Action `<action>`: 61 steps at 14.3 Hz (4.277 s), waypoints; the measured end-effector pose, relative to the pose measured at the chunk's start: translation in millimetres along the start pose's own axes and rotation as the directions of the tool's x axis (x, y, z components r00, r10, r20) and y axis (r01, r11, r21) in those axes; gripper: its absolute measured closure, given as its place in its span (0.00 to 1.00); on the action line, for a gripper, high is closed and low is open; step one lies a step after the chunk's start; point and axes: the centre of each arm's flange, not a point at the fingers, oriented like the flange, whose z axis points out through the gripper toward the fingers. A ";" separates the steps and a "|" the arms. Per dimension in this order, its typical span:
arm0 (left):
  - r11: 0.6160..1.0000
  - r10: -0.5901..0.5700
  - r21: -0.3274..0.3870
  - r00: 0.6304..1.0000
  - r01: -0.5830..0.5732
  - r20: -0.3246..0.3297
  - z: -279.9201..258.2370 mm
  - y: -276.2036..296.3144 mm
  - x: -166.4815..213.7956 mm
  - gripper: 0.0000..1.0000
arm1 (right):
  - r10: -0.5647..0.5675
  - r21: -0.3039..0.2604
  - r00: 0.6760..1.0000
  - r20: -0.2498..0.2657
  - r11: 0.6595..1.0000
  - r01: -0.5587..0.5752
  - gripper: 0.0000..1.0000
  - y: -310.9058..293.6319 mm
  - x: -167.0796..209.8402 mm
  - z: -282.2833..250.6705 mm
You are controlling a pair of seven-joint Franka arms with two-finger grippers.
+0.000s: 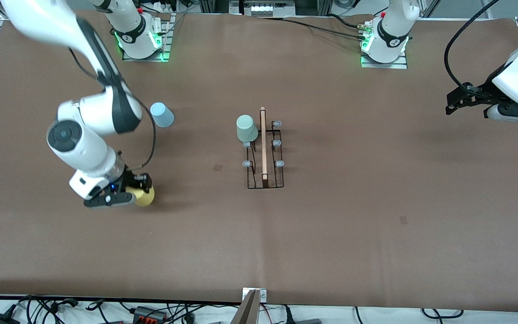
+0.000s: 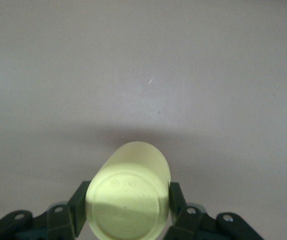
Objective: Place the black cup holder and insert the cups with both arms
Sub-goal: 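Lift the yellow cup and carry it to the rack with the right gripper, then lower the yellow cup onto a rack peg with the right gripper, then open the right gripper and withdraw it from the rack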
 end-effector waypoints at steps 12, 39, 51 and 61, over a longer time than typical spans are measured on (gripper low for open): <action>1.000 0.004 0.001 1.000 -0.004 -0.008 -5.2 2.1 0.5 0.00 | 0.292 0.123 0.956 0.033 0.948 -0.294 0.33 -285.1 -69.3 -51.6; 1.000 -0.001 0.001 1.000 0.001 -0.008 -5.3 0.7 0.4 0.00 | 0.231 0.123 0.972 -0.050 0.967 -0.224 0.07 -311.8 -57.7 17.5; 1.000 -0.003 0.000 1.000 0.003 -0.006 -5.1 0.0 0.2 0.00 | 0.231 0.064 0.973 -0.021 0.971 -0.229 0.00 -149.5 -7.5 -77.5; 1.000 -0.004 0.000 1.000 0.004 -0.005 -5.4 -0.4 0.1 0.00 | 0.250 -0.048 0.966 0.064 0.968 -0.247 0.00 111.3 -48.1 -236.2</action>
